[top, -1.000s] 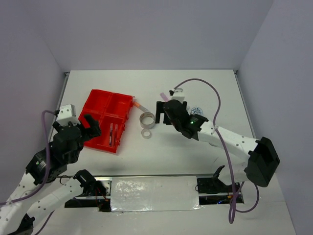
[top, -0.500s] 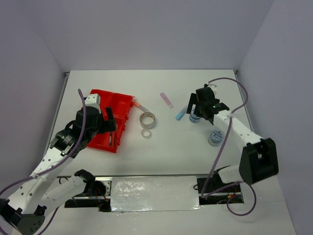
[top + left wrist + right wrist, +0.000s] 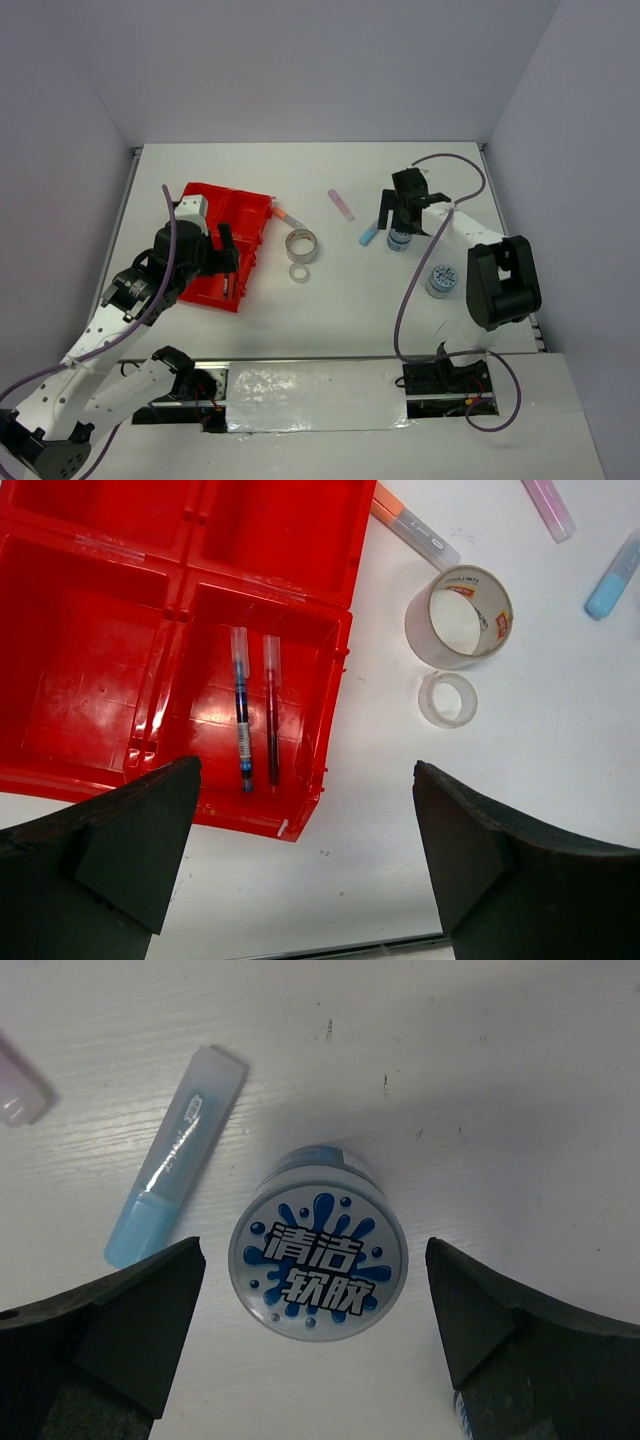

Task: Sort the stationery into containers
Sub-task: Pick up the stationery from the center of the board.

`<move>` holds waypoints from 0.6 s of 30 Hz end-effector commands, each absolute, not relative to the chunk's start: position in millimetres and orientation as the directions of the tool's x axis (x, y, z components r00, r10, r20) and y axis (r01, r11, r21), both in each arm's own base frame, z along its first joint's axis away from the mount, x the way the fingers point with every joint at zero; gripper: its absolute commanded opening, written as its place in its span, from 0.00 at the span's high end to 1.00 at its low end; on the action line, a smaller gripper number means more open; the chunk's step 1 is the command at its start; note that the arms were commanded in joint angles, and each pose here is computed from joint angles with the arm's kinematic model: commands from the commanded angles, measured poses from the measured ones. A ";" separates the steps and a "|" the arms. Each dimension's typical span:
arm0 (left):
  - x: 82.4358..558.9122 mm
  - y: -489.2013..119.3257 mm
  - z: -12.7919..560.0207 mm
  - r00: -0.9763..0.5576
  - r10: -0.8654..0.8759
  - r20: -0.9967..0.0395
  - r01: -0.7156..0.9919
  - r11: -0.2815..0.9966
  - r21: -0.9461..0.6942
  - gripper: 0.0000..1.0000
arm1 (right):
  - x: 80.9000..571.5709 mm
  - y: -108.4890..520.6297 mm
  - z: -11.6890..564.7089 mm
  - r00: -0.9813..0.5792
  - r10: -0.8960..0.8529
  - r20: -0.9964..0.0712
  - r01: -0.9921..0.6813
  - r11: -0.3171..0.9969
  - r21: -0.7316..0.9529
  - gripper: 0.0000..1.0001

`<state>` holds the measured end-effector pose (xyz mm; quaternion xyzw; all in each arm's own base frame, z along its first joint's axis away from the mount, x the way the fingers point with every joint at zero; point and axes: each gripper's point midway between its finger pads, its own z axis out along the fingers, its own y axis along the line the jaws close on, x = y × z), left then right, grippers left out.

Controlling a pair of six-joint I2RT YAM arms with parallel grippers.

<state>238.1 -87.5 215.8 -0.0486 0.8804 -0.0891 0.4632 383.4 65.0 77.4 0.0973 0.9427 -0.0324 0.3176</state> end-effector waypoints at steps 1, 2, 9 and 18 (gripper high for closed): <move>241.3 -90.1 223.1 -0.539 -0.156 -0.828 0.031 0.978 -0.205 0.01 | 399.9 67.4 79.4 -0.771 0.153 -0.619 0.189 0.982 0.008 0.03; 241.2 -90.6 222.1 -0.541 -0.154 -0.827 0.034 0.978 -0.204 0.01 | 399.8 67.2 72.6 -0.782 0.150 -0.605 0.187 0.982 0.002 0.06; 242.0 -94.1 222.9 -0.542 -0.145 -0.828 0.057 0.976 -0.208 0.01 | 394.3 63.7 98.1 -0.750 0.180 -0.636 0.226 0.974 0.009 1.00; 243.0 -75.1 235.7 -0.483 -0.210 -0.850 -0.008 0.972 -0.235 0.01 | 384.7 181.0 229.0 -0.579 0.113 -0.808 -0.063 0.981 0.182 1.00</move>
